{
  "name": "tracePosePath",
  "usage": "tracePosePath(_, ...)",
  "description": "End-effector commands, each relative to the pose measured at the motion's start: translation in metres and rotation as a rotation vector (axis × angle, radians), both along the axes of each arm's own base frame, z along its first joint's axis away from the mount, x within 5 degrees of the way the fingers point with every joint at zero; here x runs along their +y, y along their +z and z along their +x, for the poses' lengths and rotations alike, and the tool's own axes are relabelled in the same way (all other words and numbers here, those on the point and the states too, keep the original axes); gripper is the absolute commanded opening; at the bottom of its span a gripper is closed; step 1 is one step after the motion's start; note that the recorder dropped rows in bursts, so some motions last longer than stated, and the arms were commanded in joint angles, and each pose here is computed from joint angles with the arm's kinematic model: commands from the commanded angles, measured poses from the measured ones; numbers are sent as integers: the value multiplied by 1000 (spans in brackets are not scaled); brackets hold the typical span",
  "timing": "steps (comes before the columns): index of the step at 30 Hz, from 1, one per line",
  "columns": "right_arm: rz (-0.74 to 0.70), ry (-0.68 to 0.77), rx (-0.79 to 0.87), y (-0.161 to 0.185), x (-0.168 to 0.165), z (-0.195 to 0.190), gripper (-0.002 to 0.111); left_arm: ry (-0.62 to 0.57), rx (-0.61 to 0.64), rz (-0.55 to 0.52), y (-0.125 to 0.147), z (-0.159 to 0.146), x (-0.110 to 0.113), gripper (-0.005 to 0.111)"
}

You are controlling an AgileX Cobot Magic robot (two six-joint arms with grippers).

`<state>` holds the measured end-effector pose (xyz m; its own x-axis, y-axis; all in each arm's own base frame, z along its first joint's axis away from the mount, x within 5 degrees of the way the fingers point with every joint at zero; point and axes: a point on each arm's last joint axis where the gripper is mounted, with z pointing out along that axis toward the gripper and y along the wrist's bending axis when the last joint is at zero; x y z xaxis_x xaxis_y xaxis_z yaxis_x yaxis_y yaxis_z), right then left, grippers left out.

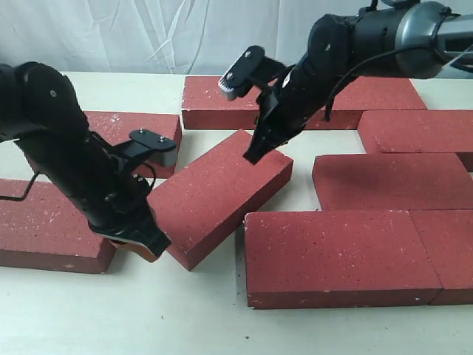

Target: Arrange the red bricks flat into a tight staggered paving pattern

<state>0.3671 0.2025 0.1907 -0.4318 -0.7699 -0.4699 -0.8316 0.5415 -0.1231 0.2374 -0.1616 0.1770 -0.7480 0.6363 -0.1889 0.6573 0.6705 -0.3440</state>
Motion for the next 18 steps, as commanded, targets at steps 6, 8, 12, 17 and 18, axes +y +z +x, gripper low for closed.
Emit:
tracePosePath(6, 104, -211, 150, -18, -42, 55, -1, 12, 54, 66, -22, 17, -8, 0)
tracePosePath(8, 81, -203, 151, -25, -43, 59, -1, 9, 51, 72, -24, 21, -9, 0)
tracePosePath(12, 68, -202, 173, -39, -42, 64, -1, 19, 33, 74, -29, 31, -14, 0)
tracePosePath(17, 53, -191, 225, -46, -42, 60, -1, 21, -1, 58, -24, 42, -19, 0)
tracePosePath(18, 58, -190, 238, -46, -41, 59, -1, 24, -15, 52, -22, 44, -20, 0)
